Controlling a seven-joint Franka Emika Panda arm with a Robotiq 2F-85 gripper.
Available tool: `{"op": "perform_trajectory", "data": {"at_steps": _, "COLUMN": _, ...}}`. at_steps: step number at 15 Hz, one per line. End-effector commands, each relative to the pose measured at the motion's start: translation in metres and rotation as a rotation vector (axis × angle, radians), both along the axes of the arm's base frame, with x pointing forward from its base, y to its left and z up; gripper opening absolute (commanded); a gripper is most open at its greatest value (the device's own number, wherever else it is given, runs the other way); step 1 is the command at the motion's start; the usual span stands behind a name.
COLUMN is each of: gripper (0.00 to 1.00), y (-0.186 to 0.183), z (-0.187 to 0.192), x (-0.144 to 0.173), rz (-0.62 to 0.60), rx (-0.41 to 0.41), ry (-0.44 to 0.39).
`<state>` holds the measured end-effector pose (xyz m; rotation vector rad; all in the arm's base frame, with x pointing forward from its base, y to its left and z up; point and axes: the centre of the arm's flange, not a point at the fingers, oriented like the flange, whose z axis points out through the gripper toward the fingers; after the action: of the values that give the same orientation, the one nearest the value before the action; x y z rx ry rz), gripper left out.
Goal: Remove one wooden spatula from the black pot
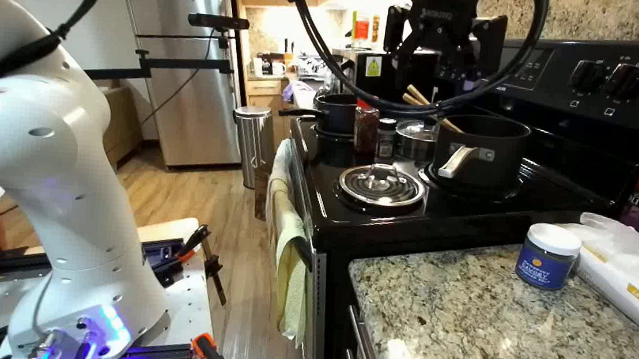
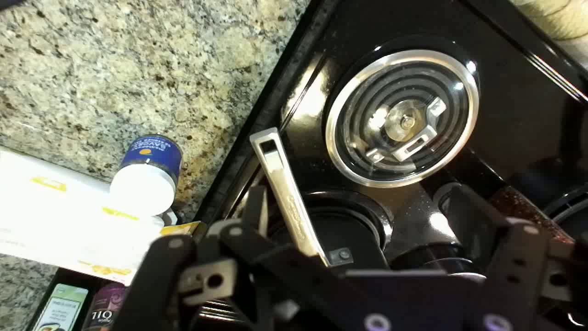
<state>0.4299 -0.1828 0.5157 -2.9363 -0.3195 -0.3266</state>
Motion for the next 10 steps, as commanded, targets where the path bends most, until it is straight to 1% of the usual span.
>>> {"op": "perform_trajectory", "data": {"at_steps": 1, "gripper": 1.0, "y": 0.0, "z": 0.0, "x": 0.0, "rz": 0.0, "rx": 0.0, "ry": 0.0}}
{"op": "perform_trajectory", "data": {"at_steps": 3, "gripper": 1.0, "y": 0.012, "z": 0.009, "x": 0.006, "rz": -0.033, "rx": 0.0, "ry": 0.04}}
{"op": "perform_trajectory", "data": {"at_steps": 4, "gripper": 1.0, "y": 0.017, "z": 0.011, "x": 0.008, "rz": -0.059, "rx": -0.013, "ry": 0.044}}
{"op": "perform_trajectory", "data": {"at_steps": 5, "gripper": 1.0, "y": 0.025, "z": 0.016, "x": 0.013, "rz": -0.092, "rx": -0.022, "ry": 0.08}}
{"op": "perform_trajectory", "data": {"at_steps": 6, "gripper": 1.0, "y": 0.036, "z": 0.019, "x": 0.02, "rz": -0.14, "rx": -0.032, "ry": 0.096}}
{"op": "perform_trajectory", "data": {"at_steps": 10, "gripper": 1.0, "y": 0.081, "z": 0.032, "x": 0.051, "rz": -0.309, "rx": -0.016, "ry": 0.153}}
